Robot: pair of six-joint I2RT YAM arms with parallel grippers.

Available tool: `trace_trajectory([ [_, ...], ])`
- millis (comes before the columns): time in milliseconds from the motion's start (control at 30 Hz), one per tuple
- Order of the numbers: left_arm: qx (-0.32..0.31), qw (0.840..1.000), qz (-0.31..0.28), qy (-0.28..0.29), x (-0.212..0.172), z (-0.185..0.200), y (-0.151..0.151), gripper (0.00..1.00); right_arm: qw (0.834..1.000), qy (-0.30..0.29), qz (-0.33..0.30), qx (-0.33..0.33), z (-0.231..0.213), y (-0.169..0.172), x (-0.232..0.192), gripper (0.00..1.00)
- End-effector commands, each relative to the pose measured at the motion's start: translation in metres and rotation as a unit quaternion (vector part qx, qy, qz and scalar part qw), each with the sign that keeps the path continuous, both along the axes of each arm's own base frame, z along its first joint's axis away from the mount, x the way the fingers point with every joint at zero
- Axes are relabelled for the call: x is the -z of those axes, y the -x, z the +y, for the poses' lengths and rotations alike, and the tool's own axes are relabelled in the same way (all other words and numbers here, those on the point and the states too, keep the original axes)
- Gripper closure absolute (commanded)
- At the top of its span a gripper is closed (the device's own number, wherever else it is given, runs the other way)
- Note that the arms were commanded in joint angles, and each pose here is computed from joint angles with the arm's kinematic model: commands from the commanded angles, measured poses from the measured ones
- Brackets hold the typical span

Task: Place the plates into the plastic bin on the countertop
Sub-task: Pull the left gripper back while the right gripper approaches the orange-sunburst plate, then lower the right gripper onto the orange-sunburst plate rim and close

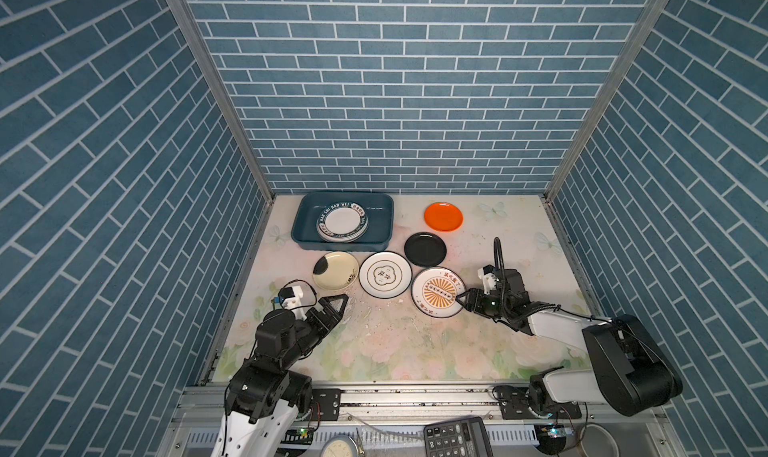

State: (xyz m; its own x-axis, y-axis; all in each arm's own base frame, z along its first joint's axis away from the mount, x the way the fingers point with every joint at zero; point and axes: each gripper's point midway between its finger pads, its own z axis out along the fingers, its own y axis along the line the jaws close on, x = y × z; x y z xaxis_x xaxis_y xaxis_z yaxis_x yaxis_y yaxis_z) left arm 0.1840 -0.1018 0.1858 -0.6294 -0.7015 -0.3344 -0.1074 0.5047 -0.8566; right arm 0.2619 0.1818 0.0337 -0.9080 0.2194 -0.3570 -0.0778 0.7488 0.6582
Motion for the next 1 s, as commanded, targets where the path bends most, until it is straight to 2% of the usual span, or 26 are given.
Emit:
trace_trajectory([
  [0,0.007,1.0,-0.007,0.002,0.0,-0.003,-0.001,0.0,0.999,0.011,0.037,0.013,-0.007,0.012,0.021,0.55],
  [67,0.008,1.0,-0.004,0.004,0.003,-0.004,-0.002,0.0,0.999,0.012,0.038,0.013,-0.008,0.012,0.024,0.62],
  [200,0.015,1.0,0.005,0.011,0.009,-0.007,-0.003,0.0,0.999,0.015,0.037,0.016,-0.008,0.009,0.026,0.64],
  [267,0.019,1.0,0.009,0.012,0.011,-0.009,-0.003,0.0,0.999,0.016,0.038,0.021,-0.009,0.008,0.027,0.68],
  [633,0.025,0.999,0.024,0.012,0.025,-0.012,-0.005,0.0,0.999,0.002,0.031,0.031,-0.007,-0.003,0.023,0.71],
  [667,0.027,0.999,0.023,0.013,0.024,-0.013,-0.005,0.0,0.999,0.002,0.03,0.034,-0.008,-0.004,0.023,0.74],
  [767,0.026,0.999,0.022,0.013,0.024,-0.012,-0.005,0.0,0.999,0.003,0.026,0.047,-0.011,-0.007,0.021,0.96],
  [967,0.024,0.999,0.028,0.01,0.028,-0.012,-0.004,0.0,0.998,0.015,0.018,0.063,-0.02,-0.006,0.014,1.0],
])
